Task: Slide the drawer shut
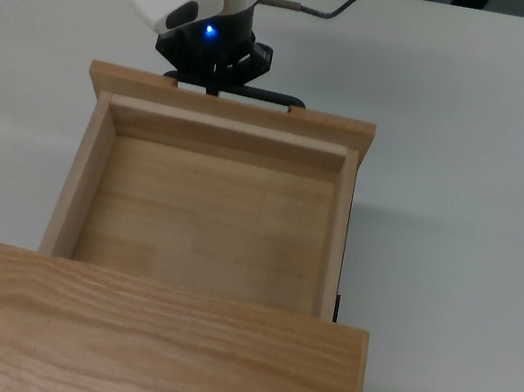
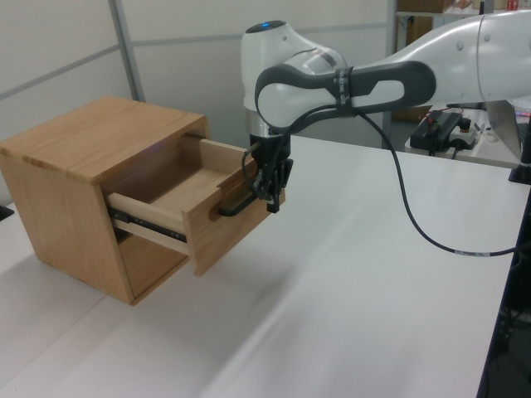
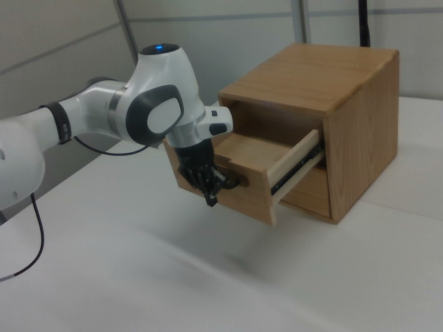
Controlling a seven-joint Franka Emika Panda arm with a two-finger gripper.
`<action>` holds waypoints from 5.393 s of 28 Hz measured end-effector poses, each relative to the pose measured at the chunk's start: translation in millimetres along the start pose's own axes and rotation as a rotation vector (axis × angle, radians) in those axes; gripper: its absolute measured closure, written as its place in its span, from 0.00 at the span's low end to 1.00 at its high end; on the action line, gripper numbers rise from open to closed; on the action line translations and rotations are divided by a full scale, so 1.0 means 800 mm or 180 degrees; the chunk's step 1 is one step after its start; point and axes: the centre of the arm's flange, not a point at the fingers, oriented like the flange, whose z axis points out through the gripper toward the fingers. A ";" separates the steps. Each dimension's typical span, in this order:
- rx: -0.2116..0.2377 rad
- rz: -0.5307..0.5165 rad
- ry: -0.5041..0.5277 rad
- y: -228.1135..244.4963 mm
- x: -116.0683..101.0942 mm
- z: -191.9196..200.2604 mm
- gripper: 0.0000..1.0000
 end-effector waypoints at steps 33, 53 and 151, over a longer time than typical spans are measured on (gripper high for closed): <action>0.0039 0.0212 0.1895 -0.015 0.135 0.051 0.99; 0.0134 0.0254 0.2510 -0.014 0.152 0.072 0.99; -0.0207 0.0021 -0.0153 0.009 -0.079 -0.114 0.00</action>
